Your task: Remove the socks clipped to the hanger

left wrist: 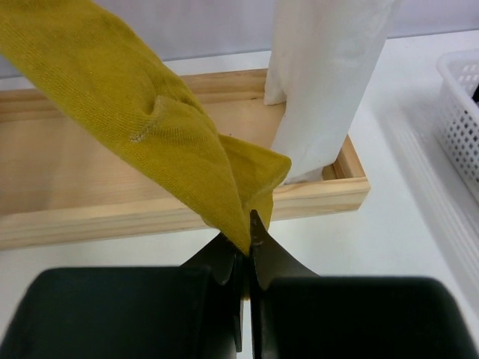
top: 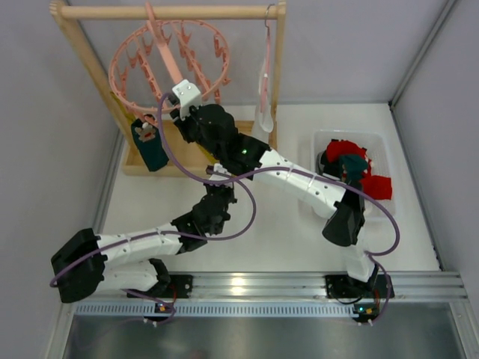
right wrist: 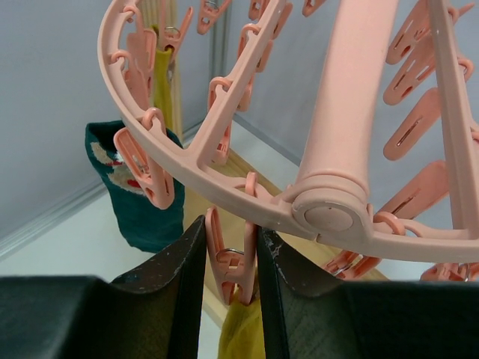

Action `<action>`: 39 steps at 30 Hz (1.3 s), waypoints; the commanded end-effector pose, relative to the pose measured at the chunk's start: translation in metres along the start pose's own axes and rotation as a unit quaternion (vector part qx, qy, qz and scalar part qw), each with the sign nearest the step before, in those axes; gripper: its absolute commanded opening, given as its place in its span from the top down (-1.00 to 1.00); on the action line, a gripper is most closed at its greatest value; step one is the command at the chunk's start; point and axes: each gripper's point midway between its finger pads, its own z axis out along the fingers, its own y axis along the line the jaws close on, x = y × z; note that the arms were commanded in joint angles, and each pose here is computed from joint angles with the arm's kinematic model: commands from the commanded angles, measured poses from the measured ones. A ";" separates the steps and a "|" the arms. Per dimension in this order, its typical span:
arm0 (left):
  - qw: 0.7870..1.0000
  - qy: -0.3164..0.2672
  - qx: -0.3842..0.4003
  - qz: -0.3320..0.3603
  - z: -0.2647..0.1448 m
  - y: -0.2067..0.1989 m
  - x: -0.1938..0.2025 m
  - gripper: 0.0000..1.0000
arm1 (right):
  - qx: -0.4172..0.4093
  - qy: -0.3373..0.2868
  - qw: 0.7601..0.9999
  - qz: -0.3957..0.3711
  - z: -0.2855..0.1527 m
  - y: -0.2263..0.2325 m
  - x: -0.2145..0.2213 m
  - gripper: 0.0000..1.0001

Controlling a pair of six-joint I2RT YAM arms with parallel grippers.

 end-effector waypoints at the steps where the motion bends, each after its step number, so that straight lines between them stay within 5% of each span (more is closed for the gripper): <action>1: 0.998 -0.010 0.026 -0.061 -0.010 -0.004 -0.012 1.00 | -0.004 -0.048 0.998 0.027 -0.014 -0.008 -0.042 0.88; 19: 0.985 0.063 0.084 -0.136 -0.054 0.004 0.012 1.00 | -0.003 -0.052 0.997 0.049 -0.020 -0.013 -0.045 0.80; 28: 0.979 0.099 0.105 -0.143 -0.081 0.018 -0.002 1.00 | -0.025 -0.054 0.996 0.060 -0.041 -0.012 -0.048 -0.06; 32: 0.972 0.107 0.149 -0.149 -0.092 0.009 -0.007 1.00 | -0.035 -0.060 0.995 0.073 -0.059 -0.013 -0.050 -0.71; 39: 0.950 0.093 0.259 -0.149 -0.115 -0.016 -0.038 1.00 | -0.064 -0.074 0.990 0.102 -0.116 -0.019 -0.064 -0.99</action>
